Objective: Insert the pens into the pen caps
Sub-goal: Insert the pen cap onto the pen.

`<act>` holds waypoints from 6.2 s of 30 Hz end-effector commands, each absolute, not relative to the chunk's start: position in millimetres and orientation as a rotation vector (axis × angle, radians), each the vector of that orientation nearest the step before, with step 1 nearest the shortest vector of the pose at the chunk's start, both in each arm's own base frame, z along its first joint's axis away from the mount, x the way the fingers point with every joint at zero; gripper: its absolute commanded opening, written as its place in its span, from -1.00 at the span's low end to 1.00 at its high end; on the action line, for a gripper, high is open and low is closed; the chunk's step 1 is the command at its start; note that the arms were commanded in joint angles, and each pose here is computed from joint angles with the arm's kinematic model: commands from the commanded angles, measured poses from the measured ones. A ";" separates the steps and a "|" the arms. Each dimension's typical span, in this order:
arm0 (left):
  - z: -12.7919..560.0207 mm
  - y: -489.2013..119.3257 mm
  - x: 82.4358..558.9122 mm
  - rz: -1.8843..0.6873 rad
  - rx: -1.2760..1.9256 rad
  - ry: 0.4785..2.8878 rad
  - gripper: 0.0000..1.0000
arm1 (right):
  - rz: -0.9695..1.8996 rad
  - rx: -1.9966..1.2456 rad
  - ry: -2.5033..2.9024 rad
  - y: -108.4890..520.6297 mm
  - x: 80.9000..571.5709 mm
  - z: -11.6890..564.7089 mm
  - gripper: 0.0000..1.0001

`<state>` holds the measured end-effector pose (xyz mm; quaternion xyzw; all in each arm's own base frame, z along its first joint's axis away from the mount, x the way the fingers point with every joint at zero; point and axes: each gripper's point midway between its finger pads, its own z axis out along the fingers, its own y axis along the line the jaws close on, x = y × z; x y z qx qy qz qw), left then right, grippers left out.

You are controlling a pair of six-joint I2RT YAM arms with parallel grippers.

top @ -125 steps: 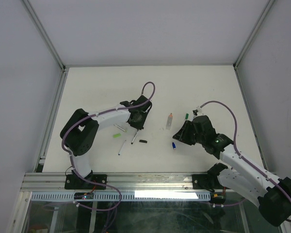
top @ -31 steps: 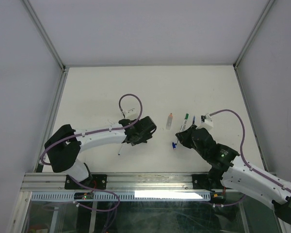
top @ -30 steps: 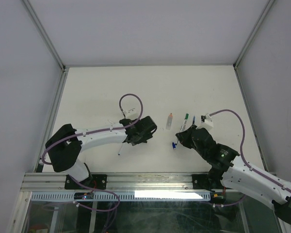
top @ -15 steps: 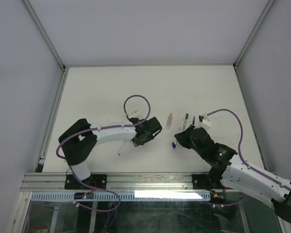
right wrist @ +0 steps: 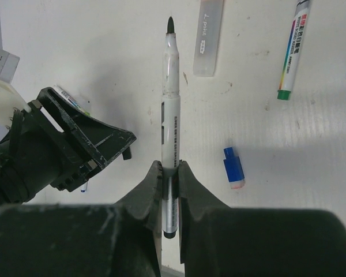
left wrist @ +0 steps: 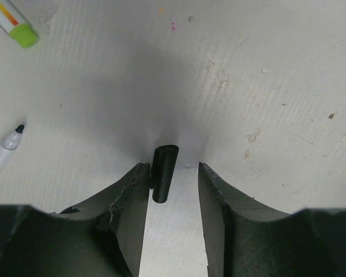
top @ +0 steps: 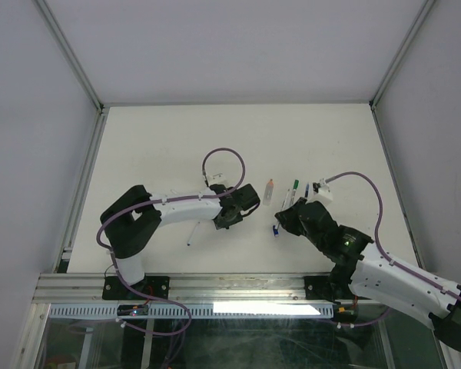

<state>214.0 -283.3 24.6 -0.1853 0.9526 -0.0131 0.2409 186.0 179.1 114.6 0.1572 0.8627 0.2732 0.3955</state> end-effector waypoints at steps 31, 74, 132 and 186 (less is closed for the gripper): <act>36.7 -274.7 225.8 -0.083 -0.169 2.595 -0.67 | 0.765 0.300 2.207 195.3 181.2 117.3 -1.00; 56.8 -298.9 236.8 -0.507 -0.130 2.556 -1.00 | 1.180 -0.144 2.447 345.5 108.9 48.5 -1.00; 57.8 -280.4 240.6 -0.458 -0.278 2.552 -1.00 | 1.076 -0.057 2.522 337.5 110.4 25.5 -1.00; 69.6 -281.4 201.2 -0.698 -0.310 2.594 -1.00 | 0.934 -0.080 2.438 343.9 139.6 28.1 -1.00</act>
